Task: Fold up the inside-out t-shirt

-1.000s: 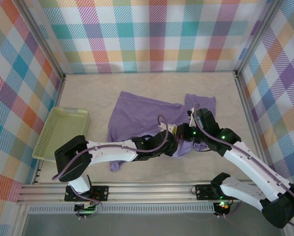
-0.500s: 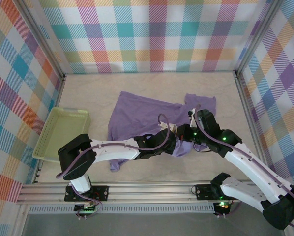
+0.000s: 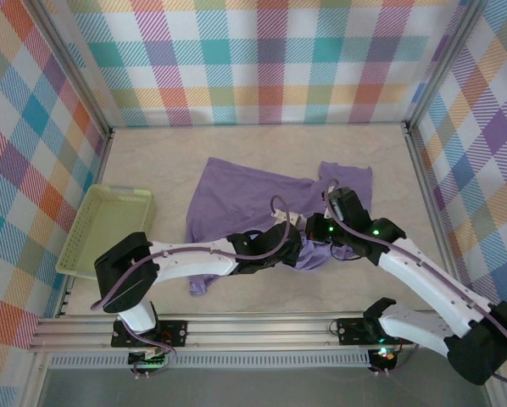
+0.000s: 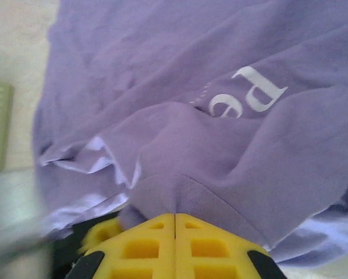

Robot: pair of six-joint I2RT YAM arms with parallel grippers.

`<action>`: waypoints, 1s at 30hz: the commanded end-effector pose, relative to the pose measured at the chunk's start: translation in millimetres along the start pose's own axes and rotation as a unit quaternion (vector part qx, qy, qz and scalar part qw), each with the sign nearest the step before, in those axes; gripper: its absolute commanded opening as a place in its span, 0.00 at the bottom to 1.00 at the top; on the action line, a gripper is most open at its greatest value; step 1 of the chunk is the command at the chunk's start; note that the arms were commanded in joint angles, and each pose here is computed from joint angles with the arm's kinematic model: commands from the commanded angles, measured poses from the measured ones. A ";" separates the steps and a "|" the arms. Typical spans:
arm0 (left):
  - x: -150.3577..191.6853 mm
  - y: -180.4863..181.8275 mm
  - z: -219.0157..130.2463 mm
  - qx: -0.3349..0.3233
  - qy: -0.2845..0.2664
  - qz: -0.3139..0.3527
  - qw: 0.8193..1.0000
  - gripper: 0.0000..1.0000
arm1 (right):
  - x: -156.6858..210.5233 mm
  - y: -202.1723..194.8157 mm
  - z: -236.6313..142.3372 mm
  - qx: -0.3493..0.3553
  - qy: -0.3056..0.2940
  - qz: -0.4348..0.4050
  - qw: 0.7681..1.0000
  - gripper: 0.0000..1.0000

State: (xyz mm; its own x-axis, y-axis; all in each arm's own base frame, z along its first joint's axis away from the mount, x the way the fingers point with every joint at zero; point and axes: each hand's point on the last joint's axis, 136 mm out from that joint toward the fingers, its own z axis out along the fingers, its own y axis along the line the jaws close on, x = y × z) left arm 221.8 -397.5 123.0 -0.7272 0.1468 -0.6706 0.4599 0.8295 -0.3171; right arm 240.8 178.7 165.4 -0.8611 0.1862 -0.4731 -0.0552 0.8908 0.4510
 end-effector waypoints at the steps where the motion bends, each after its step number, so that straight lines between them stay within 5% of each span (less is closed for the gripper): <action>1: -30.1 -30.6 -40.2 0.046 -0.031 0.002 0.998 0.00 | -15.9 -15.6 14.9 0.042 -0.015 -0.019 0.999 0.00; 5: -38.1 -32.3 -57.4 0.063 -0.040 -0.017 0.997 0.00 | -22.5 -20.1 29.3 0.052 -0.012 -0.024 0.998 0.03; 13: -51.3 -26.2 -63.6 0.103 -0.040 -0.061 0.992 0.00 | -10.0 -13.2 4.5 0.011 -0.018 -0.041 0.999 0.39; 23: -61.9 -9.6 -70.0 0.106 -0.051 -0.085 0.989 0.00 | 37.9 9.6 -4.9 -0.126 -0.005 -0.061 0.990 0.40; 30: -48.3 10.6 -77.0 0.088 -0.055 -0.091 0.990 0.00 | 36.7 4.1 22.2 -0.103 0.003 -0.062 0.993 0.33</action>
State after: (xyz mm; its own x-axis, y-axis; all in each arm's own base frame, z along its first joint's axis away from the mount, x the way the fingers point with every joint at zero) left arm 221.1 -364.0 196.6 -0.7603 -0.0203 -0.6493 0.4291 0.7347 -0.5255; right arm 207.3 186.9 122.7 -0.8707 0.0712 -0.4867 -0.2234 0.8243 0.5202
